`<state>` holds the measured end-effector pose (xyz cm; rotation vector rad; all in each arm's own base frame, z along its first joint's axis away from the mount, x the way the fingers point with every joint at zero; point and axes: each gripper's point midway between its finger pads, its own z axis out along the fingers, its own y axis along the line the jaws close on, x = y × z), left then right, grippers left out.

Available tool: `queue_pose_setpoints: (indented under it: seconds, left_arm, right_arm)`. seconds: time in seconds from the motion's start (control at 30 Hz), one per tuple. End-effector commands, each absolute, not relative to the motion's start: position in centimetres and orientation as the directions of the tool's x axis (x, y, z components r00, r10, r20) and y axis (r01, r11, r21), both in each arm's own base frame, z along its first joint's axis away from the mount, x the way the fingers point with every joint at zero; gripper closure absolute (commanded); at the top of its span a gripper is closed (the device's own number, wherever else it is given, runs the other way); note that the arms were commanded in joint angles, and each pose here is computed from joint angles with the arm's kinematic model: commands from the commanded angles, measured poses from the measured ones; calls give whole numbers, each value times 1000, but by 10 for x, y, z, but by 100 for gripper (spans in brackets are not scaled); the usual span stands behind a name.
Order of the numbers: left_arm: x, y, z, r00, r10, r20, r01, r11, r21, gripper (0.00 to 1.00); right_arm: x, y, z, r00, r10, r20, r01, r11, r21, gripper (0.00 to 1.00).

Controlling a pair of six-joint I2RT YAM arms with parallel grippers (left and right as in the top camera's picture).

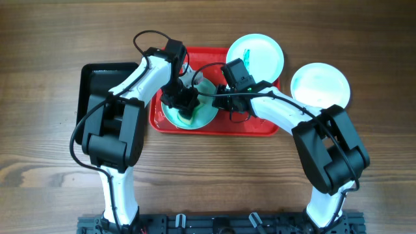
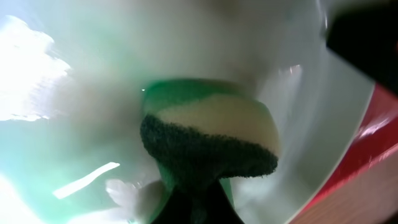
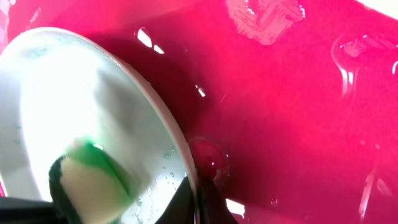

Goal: Clean dirty plates on tray and stack at the side
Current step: 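Scrub the remaining green on the plate with the left-gripper sponge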

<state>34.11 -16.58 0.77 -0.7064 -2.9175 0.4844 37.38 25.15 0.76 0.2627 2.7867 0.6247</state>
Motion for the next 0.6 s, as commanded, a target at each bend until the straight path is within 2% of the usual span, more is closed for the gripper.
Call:
queue_pose_setpoints:
  seconds: [0.0, 0.13, 0.2, 0.33, 0.47, 0.57]
  left_arm:
    - [310, -158, -14, -796, 596, 107, 525, 767, -370, 96]
    - [316, -158, -15, -786, 613, 78, 551, 753, -361, 96]
    - [328, -161, -18, -827, 559, 52, 513, 790, -337, 96]
    - [374, -173, -21, -952, 303, -47, 303, 908, -289, 96]
    - [410, -159, -24, -991, 44, -128, 66, 982, -175, 96]
    - [422, -138, -24, -977, -117, -175, -105, 992, -76, 96]
  right_arm:
    - [376, 253, 9, -944, 237, -229, 113, 886, 450, 96]
    - [376, 253, 9, -944, 237, -229, 113, 886, 450, 96]
    - [376, 253, 9, -944, 237, -229, 113, 886, 450, 96]
    - [376, 253, 9, -944, 237, -229, 113, 886, 450, 96]
    - [376, 253, 9, -944, 237, -228, 114, 886, 450, 96]
    - [376, 253, 9, -944, 237, -228, 113, 886, 450, 96]
